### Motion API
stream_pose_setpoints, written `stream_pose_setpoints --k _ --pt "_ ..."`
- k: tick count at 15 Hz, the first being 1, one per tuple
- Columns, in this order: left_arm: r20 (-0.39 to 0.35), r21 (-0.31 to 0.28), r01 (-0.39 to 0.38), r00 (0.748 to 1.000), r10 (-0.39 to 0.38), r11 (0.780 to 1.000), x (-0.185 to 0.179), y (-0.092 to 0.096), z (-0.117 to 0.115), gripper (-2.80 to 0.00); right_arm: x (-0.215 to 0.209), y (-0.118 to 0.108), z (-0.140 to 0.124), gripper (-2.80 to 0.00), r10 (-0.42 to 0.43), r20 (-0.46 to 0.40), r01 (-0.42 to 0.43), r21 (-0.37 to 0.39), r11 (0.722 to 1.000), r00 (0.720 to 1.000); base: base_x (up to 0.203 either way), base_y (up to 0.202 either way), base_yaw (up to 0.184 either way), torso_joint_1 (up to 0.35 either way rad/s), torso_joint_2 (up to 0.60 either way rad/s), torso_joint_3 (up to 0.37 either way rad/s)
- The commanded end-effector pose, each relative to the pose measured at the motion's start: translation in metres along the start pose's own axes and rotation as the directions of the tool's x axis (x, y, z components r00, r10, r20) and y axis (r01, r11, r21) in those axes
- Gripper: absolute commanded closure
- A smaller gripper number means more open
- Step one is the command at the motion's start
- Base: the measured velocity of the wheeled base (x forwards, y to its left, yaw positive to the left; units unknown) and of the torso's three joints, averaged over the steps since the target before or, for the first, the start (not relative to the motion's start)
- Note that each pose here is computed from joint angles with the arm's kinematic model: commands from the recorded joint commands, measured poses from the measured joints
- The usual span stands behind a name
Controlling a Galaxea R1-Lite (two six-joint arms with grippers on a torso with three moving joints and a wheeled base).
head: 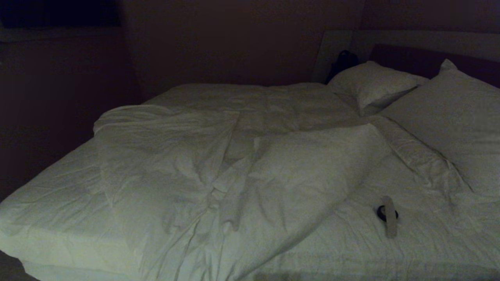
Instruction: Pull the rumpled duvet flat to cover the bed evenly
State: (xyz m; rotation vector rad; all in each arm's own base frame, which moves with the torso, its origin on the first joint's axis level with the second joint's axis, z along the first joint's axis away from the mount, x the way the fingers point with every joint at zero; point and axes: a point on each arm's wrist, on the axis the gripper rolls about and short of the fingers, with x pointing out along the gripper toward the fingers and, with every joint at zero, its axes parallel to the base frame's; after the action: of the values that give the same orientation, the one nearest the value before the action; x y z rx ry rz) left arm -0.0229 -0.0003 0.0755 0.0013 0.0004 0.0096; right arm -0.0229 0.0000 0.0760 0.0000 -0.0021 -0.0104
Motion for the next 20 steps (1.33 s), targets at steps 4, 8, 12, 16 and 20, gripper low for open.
stream_pose_setpoints --k 4,8,12,16,20 --pt "-0.001 0.0 -0.001 1.0 0.001 1.0 0.0 0.0 0.0 0.0 0.0 0.0 0.0 0.0 0.0 0.001 0.0 -0.008 1.0 1.0 0.0 0.0 0.0 0.0 0.0 0.0" --pt "0.0 0.0 -0.001 1.0 0.001 1.0 0.0 0.0 0.0 0.0 0.0 0.0 0.0 0.0 0.0 0.001 0.0 0.002 1.0 1.0 0.0 0.0 0.0 0.0 0.0 0.0" --pt "0.0 0.0 -0.001 1.0 0.001 1.0 0.0 0.0 0.0 0.0 0.0 0.0 0.0 0.0 0.0 0.001 0.0 -0.007 1.0 1.0 0.0 0.0 0.0 0.0 0.0 0.0" --pt "0.0 0.0 -0.001 1.0 0.001 1.0 0.0 0.0 0.0 0.0 0.0 0.0 0.0 0.0 -0.003 -0.001 0.003 -0.009 1.0 1.0 0.0 0.0 0.0 0.0 0.0 0.0" --pt "-0.001 0.0 -0.001 1.0 0.001 1.0 0.0 0.0 0.0 0.0 -0.007 0.0 0.019 0.0 -0.009 0.021 0.01 -0.01 1.0 1.0 0.0 0.0 0.0 0.0 0.0 0.0"
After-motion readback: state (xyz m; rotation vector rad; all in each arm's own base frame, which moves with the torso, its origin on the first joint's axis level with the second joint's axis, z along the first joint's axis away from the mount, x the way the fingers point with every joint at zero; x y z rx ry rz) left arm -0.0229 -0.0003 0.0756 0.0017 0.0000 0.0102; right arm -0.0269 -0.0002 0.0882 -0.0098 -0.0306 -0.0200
